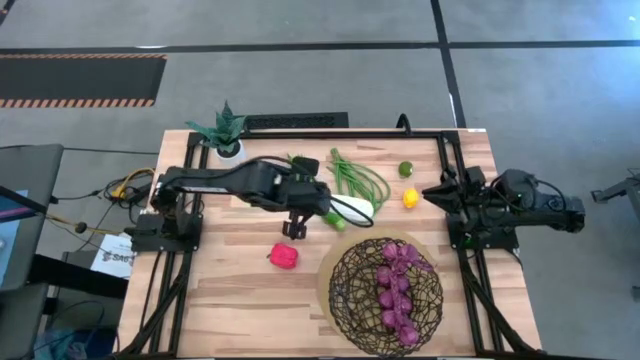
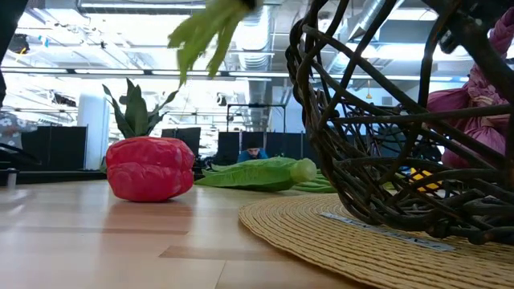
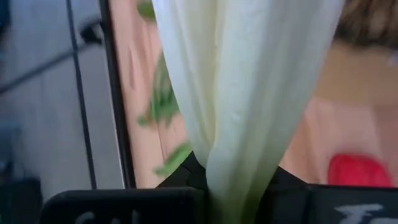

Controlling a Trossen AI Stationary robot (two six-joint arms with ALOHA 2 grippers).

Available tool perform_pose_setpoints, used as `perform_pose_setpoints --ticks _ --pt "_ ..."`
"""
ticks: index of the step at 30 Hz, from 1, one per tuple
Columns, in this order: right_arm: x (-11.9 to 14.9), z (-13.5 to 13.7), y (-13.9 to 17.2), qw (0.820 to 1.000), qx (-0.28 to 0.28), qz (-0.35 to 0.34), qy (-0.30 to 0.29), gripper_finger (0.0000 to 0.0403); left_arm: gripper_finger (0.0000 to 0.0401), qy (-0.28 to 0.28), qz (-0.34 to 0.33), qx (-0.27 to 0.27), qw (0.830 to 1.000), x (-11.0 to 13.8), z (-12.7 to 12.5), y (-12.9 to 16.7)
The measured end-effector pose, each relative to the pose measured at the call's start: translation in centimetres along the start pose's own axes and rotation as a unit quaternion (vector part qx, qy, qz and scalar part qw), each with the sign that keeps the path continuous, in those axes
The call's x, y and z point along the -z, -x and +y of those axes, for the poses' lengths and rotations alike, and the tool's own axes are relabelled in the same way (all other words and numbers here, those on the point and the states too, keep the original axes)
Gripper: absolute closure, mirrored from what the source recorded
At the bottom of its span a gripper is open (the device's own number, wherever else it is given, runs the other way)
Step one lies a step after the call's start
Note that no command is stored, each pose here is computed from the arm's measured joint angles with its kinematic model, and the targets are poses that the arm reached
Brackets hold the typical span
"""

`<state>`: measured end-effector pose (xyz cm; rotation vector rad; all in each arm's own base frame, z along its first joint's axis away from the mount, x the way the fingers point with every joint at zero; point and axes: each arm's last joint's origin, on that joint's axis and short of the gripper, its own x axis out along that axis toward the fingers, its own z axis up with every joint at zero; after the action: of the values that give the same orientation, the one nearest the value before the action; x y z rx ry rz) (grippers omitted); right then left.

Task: Build produce basket
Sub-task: Put the green celery into the black basket

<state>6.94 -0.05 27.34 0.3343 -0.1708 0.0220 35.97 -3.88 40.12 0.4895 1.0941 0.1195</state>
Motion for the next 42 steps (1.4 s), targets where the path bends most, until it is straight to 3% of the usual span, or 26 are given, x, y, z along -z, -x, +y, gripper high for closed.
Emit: perform_pose_setpoints --ticks 5,10,15,21,28,33,39,42 --pt "0.0 -0.1 -3.2 0.998 0.012 -0.001 0.062 0.0319 0.0381 0.010 -0.098 0.006 0.995 -1.0 0.1 4.7" --pt "0.0 0.0 -6.8 0.991 0.004 -0.032 0.131 0.0319 0.0381 0.011 -0.215 0.050 0.975 -1.1 -0.3 8.1" --pt "-0.5 1.3 -11.0 0.978 -0.022 -0.035 0.205 0.0318 0.0385 0.017 -0.270 0.045 0.962 -0.7 0.0 10.4" --pt "-3.5 4.3 -16.6 0.962 0.016 -0.017 0.271 0.0287 0.0385 0.029 -0.275 0.066 0.959 -0.5 0.0 10.7" --pt "-7.4 8.8 -21.4 0.934 0.065 0.062 0.346 0.0200 0.0385 0.029 -0.266 0.068 0.961 -0.5 -0.1 10.4" --pt "-9.1 13.1 -23.0 0.918 0.021 0.113 0.378 0.0156 0.0385 0.025 -0.255 0.070 0.964 -0.3 -0.2 10.3" --pt "-8.7 17.6 -23.8 0.907 -0.034 0.150 0.392 0.0158 0.0385 0.016 -0.254 0.077 0.964 -0.3 -0.3 10.4" --pt "-8.2 18.5 -24.5 0.889 -0.013 0.153 0.430 0.0161 0.0387 0.012 -0.258 0.083 0.963 -0.3 -0.4 10.4"
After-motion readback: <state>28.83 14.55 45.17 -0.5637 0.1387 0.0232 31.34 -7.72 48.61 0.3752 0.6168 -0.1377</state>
